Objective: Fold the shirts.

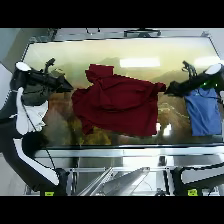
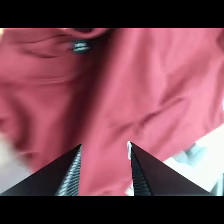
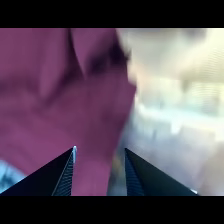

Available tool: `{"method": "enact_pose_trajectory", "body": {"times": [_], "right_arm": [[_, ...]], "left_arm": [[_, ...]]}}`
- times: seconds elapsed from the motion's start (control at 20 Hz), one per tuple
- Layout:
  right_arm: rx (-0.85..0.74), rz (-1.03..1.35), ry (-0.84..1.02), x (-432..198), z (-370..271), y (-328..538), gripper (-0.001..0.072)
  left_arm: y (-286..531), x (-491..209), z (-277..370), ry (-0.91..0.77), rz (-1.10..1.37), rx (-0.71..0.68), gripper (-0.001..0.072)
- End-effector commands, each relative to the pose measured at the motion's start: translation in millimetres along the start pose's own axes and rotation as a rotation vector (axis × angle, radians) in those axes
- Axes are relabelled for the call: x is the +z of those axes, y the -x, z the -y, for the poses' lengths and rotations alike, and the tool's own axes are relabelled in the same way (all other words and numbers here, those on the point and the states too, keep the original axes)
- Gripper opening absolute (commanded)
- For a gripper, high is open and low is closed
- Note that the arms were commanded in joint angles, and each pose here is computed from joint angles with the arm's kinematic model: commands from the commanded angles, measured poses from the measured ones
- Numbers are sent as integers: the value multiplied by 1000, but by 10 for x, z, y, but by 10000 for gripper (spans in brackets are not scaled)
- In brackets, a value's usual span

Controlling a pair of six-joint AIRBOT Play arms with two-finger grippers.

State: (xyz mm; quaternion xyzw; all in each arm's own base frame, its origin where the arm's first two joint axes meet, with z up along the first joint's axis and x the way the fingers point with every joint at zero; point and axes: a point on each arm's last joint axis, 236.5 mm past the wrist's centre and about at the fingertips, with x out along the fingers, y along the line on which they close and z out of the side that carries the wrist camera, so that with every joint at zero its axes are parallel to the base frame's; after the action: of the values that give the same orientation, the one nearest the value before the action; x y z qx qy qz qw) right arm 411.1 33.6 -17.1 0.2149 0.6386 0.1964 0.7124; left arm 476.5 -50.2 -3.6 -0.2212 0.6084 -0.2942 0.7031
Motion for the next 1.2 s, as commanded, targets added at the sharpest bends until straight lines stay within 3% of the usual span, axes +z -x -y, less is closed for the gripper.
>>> {"method": "enact_pose_trajectory", "body": {"times": [0.0, 0.4, 0.7, 0.9, 1.0, 1.05, 1.15], "right_arm": [[88, -174, -89, -717, -11, -95, 354], [114, -223, -137, -1495, -168, -214, 354], [75, -115, -90, -1573, -233, -98, 354], [72, -103, -78, -1571, -254, -68, 354], [66, -105, -74, -1580, -229, -88, 355], [55, -98, -79, -1578, -189, -114, 355], [39, -74, -96, -1563, -114, -189, 355]], "left_arm": [[133, -24, -467, -13, 83, 36, 320], [-385, 149, -948, -59, 12, 1, 319], [-705, 98, -901, -102, -67, -41, 318], [-739, -325, -576, -158, -258, -167, 314], [-709, -453, -482, -162, -317, -202, 165], [-706, -448, -479, -160, -315, -201, 51], [-703, -452, -480, -144, -318, -198, 10]]}}
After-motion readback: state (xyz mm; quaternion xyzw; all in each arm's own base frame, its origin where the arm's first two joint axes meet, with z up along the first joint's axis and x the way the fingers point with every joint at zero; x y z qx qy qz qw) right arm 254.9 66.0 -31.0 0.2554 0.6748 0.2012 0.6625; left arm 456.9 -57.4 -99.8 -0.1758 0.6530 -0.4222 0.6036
